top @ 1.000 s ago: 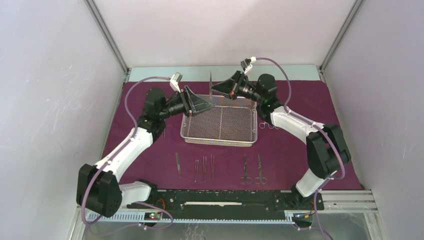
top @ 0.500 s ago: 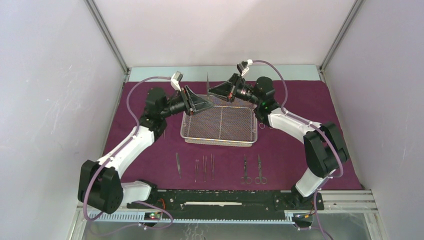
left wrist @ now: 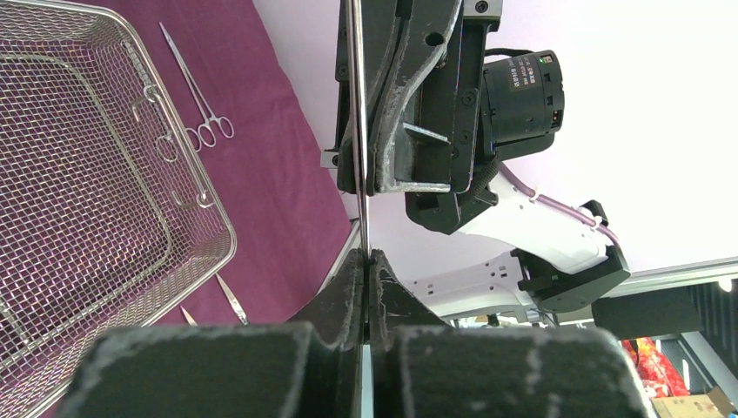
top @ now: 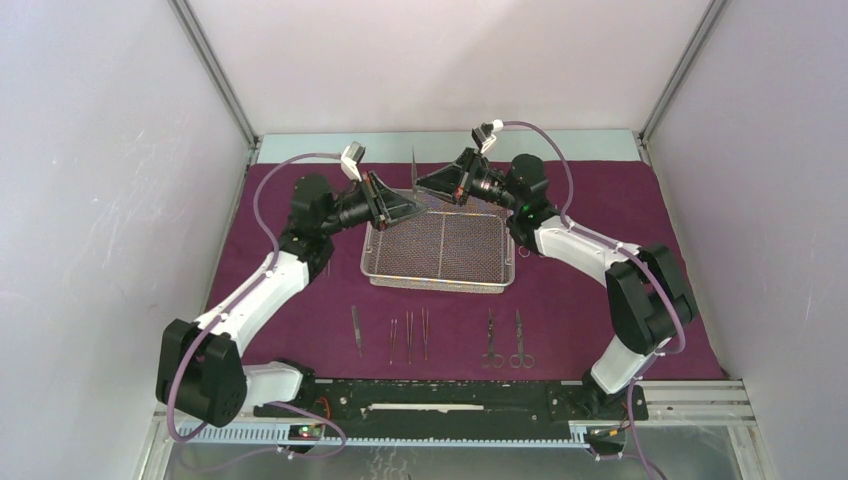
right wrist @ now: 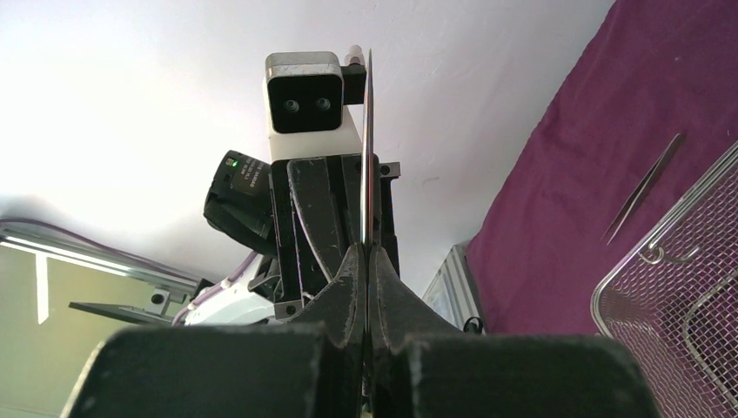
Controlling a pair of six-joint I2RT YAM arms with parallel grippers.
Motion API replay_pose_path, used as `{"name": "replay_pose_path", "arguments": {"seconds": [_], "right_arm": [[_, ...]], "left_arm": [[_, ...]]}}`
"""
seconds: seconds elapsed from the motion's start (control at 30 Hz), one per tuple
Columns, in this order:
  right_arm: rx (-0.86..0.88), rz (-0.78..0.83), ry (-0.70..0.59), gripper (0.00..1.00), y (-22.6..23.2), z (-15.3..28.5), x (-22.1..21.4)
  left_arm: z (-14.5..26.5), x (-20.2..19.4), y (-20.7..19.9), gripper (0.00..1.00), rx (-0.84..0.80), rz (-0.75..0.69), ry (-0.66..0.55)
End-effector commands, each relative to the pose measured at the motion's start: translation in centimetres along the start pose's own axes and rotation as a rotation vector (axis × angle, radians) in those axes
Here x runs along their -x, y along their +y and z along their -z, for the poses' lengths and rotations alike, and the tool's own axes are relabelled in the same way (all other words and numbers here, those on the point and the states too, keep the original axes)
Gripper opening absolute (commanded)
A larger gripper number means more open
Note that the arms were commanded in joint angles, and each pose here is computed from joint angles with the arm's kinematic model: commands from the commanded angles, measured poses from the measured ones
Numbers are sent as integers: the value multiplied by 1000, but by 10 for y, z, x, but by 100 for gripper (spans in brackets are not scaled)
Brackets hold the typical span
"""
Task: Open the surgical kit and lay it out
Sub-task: Pick up the medical item from the container.
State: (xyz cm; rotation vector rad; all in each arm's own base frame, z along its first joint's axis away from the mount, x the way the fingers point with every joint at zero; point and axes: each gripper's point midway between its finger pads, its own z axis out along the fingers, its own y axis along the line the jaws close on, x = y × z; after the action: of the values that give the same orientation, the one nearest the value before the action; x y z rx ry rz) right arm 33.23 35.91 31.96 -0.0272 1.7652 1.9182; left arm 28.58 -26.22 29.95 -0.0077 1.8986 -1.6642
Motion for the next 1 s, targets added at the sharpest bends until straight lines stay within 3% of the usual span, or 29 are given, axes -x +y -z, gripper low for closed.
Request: {"name": "replay_pose_path", "arguments": {"seconds": [0.0,0.13,0.2,0.43,0.7,0.8,0.97], "right_arm": [[23,40,12,0,9,-1,-4],[15,51,11,0,8,-1,-5],[9,59,9,5,8,0,-4],[-39,127,-10,40,12,12,4],[-220,257,-75,72,3,47,24],[-314,288,-84,78,-6,60,30],[-410,380,11,79,-4,62,28]], "left_arm": [[0,1,-15,0,-53,-54,4],[1,-1,-10,0,-30,-61,9],[1,-1,-7,0,-17,-76,12],[10,-4,21,0,153,-220,48],[31,-3,59,0,387,-379,83],[40,-4,67,0,474,-478,98],[51,-10,73,0,612,-713,149]]}}
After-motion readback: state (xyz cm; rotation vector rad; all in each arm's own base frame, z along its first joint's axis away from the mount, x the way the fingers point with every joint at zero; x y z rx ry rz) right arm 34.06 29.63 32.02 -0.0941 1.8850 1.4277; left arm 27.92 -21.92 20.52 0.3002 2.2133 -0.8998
